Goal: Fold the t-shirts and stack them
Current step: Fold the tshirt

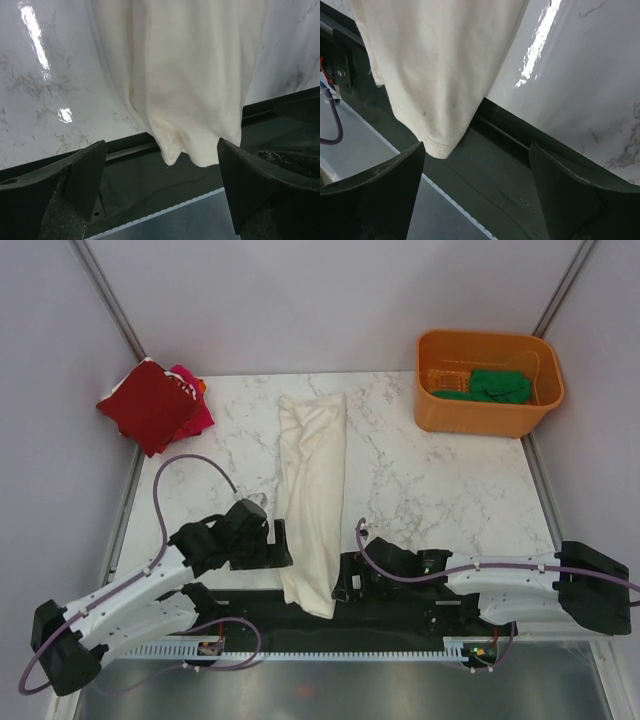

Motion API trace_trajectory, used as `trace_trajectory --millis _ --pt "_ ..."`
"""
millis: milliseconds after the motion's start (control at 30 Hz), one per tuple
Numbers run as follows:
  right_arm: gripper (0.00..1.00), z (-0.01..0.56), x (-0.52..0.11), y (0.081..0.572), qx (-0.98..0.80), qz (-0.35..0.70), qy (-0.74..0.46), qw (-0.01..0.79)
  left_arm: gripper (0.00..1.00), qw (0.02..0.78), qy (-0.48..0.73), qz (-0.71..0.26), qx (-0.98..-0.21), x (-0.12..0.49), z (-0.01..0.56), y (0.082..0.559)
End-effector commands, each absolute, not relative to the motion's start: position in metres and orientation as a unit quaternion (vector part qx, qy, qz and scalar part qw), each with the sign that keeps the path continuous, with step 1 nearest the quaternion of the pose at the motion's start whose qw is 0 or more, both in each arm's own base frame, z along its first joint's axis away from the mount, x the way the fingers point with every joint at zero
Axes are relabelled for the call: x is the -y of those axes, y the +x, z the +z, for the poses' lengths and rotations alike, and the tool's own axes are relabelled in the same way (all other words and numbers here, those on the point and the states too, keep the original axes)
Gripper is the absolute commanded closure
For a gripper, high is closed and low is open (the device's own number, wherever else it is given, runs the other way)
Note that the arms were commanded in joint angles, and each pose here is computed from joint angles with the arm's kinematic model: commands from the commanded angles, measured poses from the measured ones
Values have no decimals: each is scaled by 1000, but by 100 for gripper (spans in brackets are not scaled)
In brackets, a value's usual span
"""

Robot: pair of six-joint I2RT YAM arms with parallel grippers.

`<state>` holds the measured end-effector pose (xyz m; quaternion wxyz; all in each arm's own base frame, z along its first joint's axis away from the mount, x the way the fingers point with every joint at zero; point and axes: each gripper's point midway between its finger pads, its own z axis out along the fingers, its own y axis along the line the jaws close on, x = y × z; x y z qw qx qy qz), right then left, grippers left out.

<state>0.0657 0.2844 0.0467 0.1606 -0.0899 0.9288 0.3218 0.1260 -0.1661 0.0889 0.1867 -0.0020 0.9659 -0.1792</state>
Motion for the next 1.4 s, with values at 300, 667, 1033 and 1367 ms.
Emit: trace_trajectory --millis 300,667,1033,1367 --pt "35 47 -362 49 -887 443 -88 100 7 155 -103 -224 -957 163 76 98" --pt "100 186 -400 83 -848 449 -181 216 9 174 -107 -238 -950 163 83 101" --pt "59 90 -313 80 -914 345 -104 184 11 142 -99 -246 -954 165 79 87" --pt "13 40 -236 77 -953 214 -96 192 20 87 -84 -220 -968 155 83 56"
